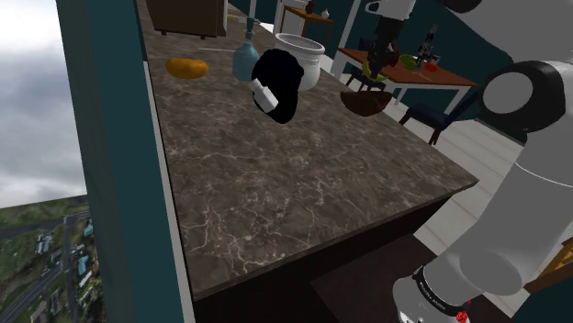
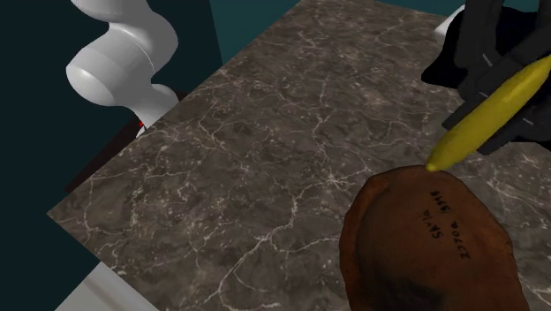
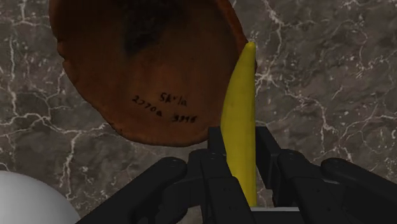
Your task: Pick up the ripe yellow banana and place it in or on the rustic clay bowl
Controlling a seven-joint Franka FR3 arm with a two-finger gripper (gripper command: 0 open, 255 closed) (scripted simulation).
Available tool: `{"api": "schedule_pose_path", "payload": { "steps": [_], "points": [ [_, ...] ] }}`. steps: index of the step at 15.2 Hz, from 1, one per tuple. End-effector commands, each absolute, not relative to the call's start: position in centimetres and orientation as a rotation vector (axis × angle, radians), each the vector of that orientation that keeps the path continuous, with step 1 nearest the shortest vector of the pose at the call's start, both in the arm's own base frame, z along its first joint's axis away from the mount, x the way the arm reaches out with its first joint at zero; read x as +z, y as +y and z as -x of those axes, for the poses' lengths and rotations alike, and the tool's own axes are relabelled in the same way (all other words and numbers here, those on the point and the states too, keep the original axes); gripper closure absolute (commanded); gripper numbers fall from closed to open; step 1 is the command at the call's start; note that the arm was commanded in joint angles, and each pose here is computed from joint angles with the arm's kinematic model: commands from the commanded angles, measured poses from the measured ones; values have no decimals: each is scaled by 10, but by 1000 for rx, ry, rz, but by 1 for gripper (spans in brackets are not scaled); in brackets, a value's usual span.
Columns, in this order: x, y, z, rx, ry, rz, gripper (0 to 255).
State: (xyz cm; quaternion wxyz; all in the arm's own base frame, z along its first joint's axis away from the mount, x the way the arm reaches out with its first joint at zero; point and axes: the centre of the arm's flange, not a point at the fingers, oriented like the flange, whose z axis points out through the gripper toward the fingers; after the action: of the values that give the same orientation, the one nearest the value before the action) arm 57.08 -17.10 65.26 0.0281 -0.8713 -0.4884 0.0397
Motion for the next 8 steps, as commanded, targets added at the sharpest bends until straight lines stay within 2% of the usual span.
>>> {"api": "schedule_pose_path", "payload": {
  "steps": [1, 8],
  "points": [
    [653, -199, -573, 123, -1510, 2688, 255],
    [636, -249, -576, 123, -1510, 2688, 255]
  ]
}}
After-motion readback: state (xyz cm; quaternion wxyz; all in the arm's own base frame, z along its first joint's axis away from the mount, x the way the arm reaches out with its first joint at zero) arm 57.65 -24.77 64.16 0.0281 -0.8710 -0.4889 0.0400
